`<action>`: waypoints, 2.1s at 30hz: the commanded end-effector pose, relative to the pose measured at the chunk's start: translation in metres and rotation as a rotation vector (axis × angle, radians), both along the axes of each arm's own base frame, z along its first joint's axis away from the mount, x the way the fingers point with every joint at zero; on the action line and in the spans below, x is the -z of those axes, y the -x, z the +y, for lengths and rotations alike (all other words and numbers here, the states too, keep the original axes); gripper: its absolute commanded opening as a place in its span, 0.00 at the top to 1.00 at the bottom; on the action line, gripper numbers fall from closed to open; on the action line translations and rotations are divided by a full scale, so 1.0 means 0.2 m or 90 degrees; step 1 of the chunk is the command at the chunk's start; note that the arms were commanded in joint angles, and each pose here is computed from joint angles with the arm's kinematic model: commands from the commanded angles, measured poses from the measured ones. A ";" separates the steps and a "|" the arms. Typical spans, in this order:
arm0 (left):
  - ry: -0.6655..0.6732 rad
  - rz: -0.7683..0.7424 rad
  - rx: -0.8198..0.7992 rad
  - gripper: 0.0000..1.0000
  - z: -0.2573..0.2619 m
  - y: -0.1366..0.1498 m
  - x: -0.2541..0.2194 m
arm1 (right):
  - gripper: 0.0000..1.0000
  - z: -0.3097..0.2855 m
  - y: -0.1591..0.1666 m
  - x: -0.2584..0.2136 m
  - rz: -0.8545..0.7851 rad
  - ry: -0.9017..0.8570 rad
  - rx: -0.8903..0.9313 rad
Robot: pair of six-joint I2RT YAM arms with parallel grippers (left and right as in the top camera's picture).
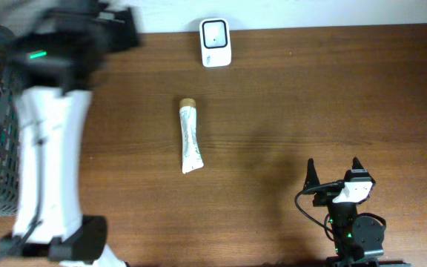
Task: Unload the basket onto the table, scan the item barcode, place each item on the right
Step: 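Grasp the white tube with the left gripper and place it on table, then reach the left gripper back into the basket toward the green packet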
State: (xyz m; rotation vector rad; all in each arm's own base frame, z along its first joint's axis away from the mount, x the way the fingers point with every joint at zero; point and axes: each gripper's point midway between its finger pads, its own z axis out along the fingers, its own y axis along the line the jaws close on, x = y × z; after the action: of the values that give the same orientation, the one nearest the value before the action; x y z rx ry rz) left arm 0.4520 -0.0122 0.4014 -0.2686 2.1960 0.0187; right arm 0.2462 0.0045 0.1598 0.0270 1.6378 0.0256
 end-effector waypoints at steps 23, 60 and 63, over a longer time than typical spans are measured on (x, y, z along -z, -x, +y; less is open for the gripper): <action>0.114 0.327 -0.363 0.26 1.82 0.51 1.29 | 0.02 0.01 0.00 0.01 0.002 0.002 -0.003; 0.140 0.240 -0.286 1.00 1.77 0.31 1.09 | 0.02 0.01 0.00 0.01 0.002 0.002 -0.003; 0.137 0.119 -0.270 1.00 1.59 0.29 0.65 | 0.02 0.01 0.00 0.01 0.002 0.002 -0.003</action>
State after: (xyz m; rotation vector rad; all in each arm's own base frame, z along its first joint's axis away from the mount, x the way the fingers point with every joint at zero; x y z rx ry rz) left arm 0.3836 0.3387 0.1571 -0.9643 2.5277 0.0635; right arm 0.2462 0.0046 0.1598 0.0270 1.6378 0.0262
